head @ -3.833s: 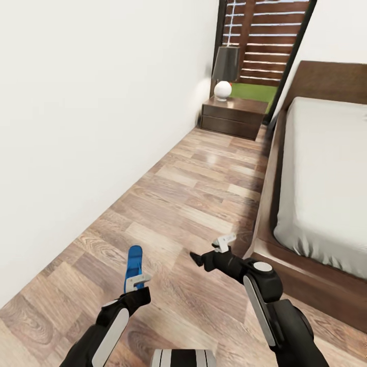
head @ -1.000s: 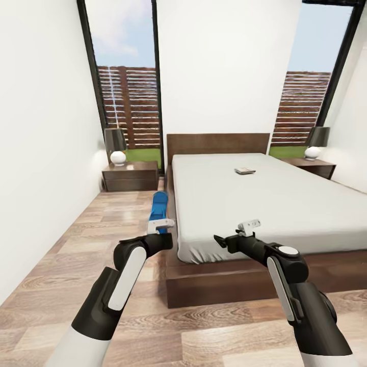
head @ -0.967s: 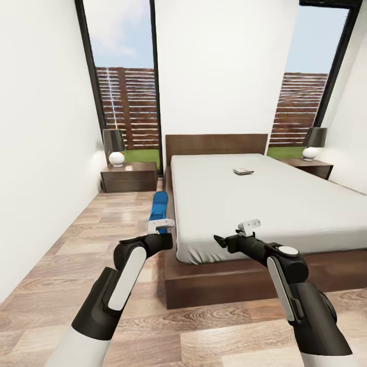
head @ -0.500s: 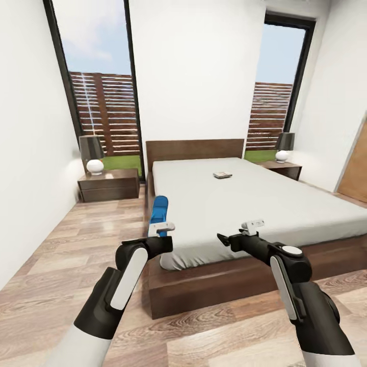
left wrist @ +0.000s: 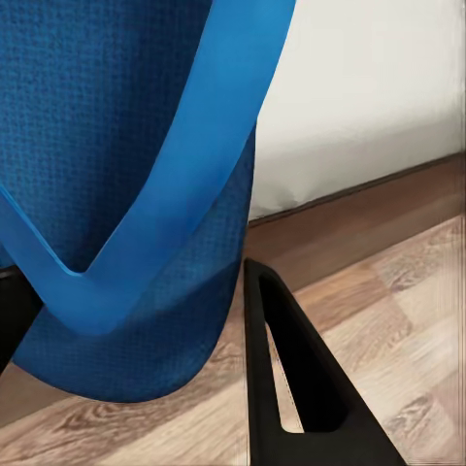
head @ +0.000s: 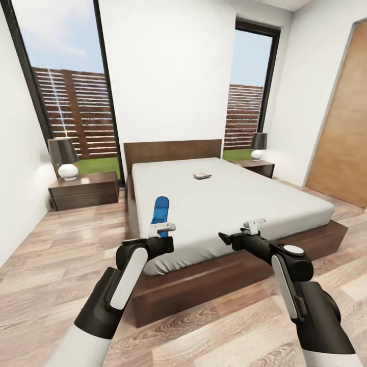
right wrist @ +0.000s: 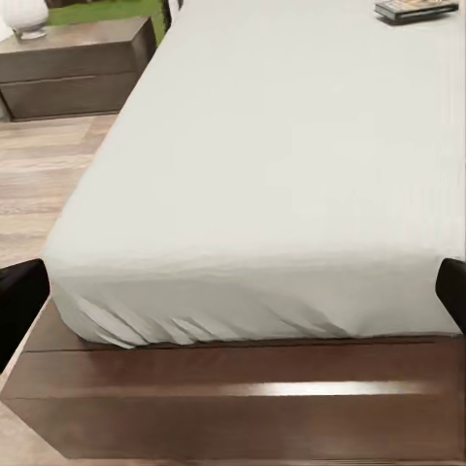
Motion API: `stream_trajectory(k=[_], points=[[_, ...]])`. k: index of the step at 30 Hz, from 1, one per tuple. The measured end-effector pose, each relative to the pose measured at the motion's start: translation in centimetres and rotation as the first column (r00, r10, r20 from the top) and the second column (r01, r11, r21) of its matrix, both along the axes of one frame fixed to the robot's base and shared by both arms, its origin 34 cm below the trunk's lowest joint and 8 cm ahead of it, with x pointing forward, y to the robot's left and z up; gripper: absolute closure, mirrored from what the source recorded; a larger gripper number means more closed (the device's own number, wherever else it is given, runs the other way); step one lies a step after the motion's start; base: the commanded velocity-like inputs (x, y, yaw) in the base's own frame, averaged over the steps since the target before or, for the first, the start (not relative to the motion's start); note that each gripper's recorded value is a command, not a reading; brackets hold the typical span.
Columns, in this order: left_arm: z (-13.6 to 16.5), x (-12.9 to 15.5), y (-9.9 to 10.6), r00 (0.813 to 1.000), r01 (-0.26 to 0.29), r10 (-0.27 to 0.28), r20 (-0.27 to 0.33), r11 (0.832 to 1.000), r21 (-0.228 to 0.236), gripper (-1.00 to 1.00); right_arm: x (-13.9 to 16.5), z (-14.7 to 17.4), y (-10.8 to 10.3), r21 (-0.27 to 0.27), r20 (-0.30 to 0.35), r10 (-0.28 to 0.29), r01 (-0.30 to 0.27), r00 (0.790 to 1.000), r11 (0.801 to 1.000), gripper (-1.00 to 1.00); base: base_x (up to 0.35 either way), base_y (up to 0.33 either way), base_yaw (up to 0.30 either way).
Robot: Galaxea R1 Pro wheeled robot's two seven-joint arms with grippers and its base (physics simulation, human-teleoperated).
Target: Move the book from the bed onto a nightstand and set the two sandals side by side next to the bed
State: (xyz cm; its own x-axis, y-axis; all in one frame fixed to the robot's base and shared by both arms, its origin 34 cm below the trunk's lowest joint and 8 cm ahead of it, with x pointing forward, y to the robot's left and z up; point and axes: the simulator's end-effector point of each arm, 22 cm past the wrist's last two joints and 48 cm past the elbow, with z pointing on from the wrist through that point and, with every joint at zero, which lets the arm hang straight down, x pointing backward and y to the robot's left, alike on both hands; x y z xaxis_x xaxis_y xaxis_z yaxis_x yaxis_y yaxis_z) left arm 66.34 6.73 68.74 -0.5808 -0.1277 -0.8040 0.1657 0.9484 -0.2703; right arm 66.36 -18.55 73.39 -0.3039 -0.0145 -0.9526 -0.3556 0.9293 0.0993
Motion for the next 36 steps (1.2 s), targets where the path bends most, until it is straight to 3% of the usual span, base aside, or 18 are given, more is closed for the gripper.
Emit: stream_trajectory(k=[10,24,36], points=[[-2.3,0.0,0.1,0.999,-0.002,0.003,-0.053,1.0,0.014,1.0,0.5,0.8,-1.1,0.014,0.002,-0.028,0.028,1.0,1.0,-1.0,0.158,-0.061,-0.267],[-4.9,0.0,0.2,0.994,-0.005,0.008,-0.107,1.0,0.027,1.0,1.0,-0.1,-4.6,0.046,-0.112,-0.106,0.112,0.988,0.993,-1.0,0.293,-0.103,-0.191],[-4.2,0.0,-1.7,0.995,0.036,-0.032,-0.095,0.998,0.042,1.0,1.5,0.1,-5.4,0.061,-0.143,-0.12,0.13,0.982,0.99,-1.0,0.051,-0.015,-0.07]])
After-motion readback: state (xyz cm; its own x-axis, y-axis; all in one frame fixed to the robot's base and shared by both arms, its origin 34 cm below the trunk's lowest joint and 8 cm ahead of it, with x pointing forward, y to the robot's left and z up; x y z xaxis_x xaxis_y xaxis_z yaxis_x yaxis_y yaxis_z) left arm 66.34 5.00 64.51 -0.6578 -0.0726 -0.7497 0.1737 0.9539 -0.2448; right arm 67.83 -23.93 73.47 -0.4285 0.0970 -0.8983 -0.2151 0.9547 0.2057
